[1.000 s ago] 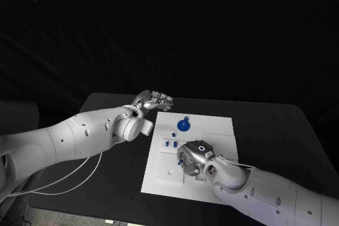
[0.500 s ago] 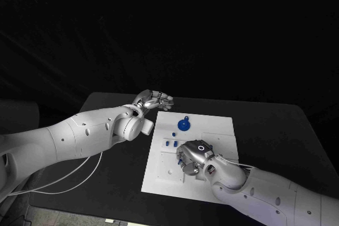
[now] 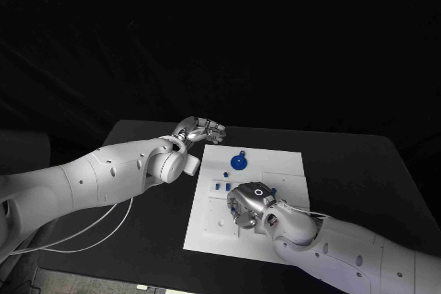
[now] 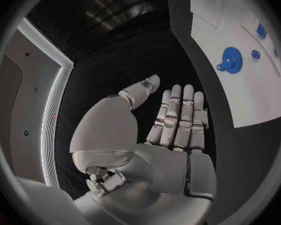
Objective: Assemble the parts on the task board
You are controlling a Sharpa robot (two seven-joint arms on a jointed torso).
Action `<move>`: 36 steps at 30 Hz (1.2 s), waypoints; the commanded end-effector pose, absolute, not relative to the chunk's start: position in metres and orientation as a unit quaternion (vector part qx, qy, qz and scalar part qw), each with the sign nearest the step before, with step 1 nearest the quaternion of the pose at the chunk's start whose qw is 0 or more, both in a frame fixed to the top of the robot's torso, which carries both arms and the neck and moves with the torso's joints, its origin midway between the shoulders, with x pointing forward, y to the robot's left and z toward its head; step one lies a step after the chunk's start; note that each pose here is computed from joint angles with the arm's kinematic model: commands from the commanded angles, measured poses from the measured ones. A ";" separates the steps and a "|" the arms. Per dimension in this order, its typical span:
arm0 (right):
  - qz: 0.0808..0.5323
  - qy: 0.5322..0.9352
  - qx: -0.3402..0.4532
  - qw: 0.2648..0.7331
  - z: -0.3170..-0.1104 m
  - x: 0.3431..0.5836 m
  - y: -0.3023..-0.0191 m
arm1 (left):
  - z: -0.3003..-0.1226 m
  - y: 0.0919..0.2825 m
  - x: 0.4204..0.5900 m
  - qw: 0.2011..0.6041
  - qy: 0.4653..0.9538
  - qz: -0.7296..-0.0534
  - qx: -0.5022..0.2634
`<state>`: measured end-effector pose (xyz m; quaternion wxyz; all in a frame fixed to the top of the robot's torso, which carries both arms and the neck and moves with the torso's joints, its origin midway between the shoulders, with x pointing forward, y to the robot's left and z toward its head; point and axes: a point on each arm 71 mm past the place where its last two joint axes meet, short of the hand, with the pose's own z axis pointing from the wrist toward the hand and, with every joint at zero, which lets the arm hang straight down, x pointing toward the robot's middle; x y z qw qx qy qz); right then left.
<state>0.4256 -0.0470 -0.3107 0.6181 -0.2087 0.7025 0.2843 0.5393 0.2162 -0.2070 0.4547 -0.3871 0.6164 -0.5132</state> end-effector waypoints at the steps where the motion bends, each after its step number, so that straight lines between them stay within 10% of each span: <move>1: 0.276 0.720 -0.232 0.592 -0.320 0.420 -0.044 | -0.205 0.214 0.539 0.453 0.615 -0.520 -0.383; 36: 0.270 0.718 -0.217 0.603 -0.323 0.423 -0.048 | -0.206 0.214 0.539 0.451 0.617 -0.519 -0.384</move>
